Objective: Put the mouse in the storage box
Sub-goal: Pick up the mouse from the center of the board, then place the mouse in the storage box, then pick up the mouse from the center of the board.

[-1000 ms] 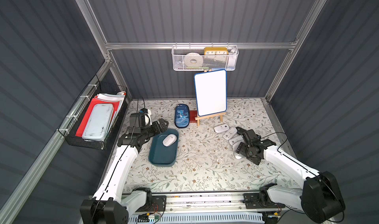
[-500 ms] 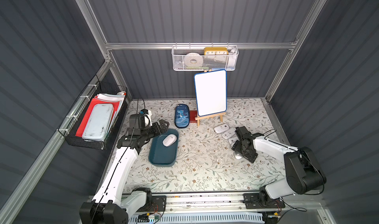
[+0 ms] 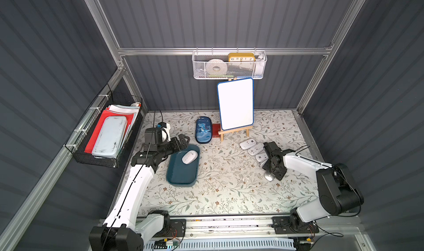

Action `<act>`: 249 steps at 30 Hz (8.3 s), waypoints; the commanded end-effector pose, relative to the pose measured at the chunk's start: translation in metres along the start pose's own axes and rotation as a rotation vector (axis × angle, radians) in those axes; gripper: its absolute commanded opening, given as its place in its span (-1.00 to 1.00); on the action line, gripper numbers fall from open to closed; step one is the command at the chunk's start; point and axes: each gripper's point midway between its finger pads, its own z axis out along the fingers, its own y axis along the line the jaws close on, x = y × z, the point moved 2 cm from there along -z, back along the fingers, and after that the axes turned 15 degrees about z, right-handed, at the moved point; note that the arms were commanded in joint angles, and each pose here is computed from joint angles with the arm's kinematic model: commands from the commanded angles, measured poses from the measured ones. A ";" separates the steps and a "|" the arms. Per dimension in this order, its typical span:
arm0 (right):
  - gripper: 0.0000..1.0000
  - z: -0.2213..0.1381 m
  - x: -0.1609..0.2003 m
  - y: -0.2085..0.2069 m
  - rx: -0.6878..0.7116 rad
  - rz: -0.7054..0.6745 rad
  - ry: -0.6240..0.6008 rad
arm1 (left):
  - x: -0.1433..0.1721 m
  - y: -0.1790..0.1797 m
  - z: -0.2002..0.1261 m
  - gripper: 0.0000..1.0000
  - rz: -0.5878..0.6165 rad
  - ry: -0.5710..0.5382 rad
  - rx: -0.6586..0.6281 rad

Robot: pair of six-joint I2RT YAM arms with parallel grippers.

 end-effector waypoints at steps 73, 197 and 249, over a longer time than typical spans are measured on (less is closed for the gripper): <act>0.91 -0.083 -0.005 0.013 -0.520 0.212 0.071 | 0.104 -0.041 -0.013 -1.00 -0.269 0.127 -0.234; 0.93 -0.049 -0.022 -0.035 -0.253 0.125 0.064 | 0.084 0.008 0.026 0.86 -0.461 -0.020 -0.142; -0.09 -0.083 0.006 0.041 -0.564 -0.358 -0.005 | 0.055 -0.076 0.014 0.98 -0.177 0.003 0.373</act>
